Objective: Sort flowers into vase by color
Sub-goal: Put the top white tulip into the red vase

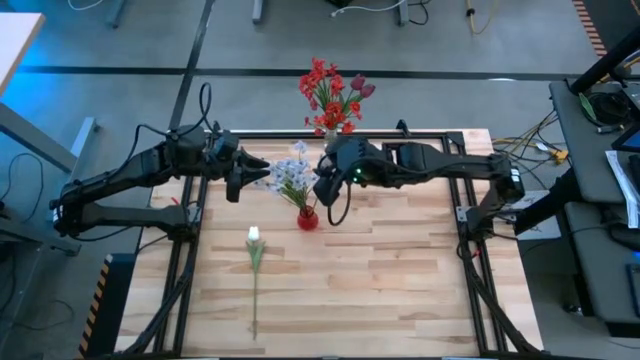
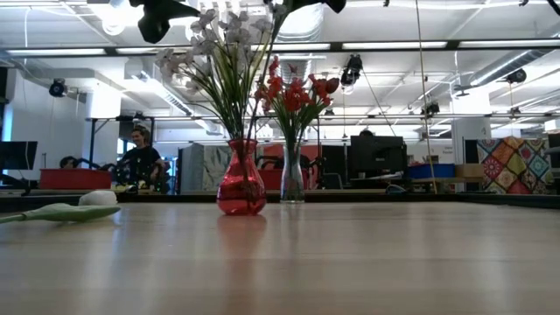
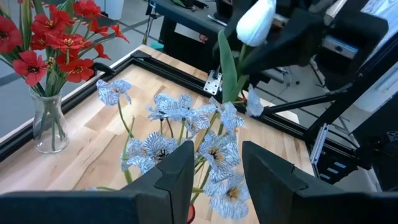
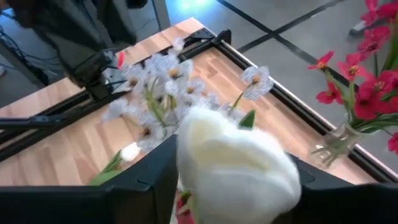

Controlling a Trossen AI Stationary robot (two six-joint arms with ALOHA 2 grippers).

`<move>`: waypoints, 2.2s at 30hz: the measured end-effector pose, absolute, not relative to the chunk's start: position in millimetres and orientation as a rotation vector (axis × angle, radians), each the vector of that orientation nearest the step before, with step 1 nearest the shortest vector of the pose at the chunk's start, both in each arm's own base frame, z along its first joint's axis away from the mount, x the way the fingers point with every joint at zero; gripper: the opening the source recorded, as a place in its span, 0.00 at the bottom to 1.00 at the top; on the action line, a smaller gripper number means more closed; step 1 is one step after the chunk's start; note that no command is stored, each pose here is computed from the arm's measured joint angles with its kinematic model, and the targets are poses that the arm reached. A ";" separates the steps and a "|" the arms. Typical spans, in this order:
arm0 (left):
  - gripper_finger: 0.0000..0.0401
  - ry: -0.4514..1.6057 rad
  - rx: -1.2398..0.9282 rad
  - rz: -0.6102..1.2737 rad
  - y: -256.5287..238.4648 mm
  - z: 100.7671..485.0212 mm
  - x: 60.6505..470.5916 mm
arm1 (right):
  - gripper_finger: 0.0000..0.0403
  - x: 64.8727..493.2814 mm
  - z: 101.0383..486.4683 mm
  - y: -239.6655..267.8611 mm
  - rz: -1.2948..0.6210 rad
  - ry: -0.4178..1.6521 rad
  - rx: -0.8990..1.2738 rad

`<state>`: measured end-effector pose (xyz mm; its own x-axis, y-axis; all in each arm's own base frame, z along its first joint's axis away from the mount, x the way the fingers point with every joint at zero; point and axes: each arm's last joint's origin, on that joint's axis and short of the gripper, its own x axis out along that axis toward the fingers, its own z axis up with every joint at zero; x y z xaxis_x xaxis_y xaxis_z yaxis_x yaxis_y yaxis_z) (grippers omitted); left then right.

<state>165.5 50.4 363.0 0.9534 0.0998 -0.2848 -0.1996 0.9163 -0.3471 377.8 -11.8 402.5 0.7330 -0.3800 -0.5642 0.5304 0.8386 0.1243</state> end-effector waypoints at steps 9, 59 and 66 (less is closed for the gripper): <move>0.30 0.260 -0.381 0.154 49.5 364.1 163.7 | 0.06 386.2 397.8 -13.7 -0.467 0.592 0.273; 0.17 0.270 -0.367 0.091 18.1 370.5 117.5 | 0.03 399.7 397.8 -19.2 -0.365 0.524 0.219; 0.08 0.342 -0.377 -0.064 -8.0 361.1 123.0 | 0.03 402.7 390.5 -18.9 -0.358 0.521 0.230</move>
<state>123.0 -8.0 361.1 0.9409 -0.1239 -0.3151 -0.0021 0.9285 -0.3713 402.7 -18.9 390.5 0.8074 -0.2742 -0.5224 0.3894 0.9129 0.1227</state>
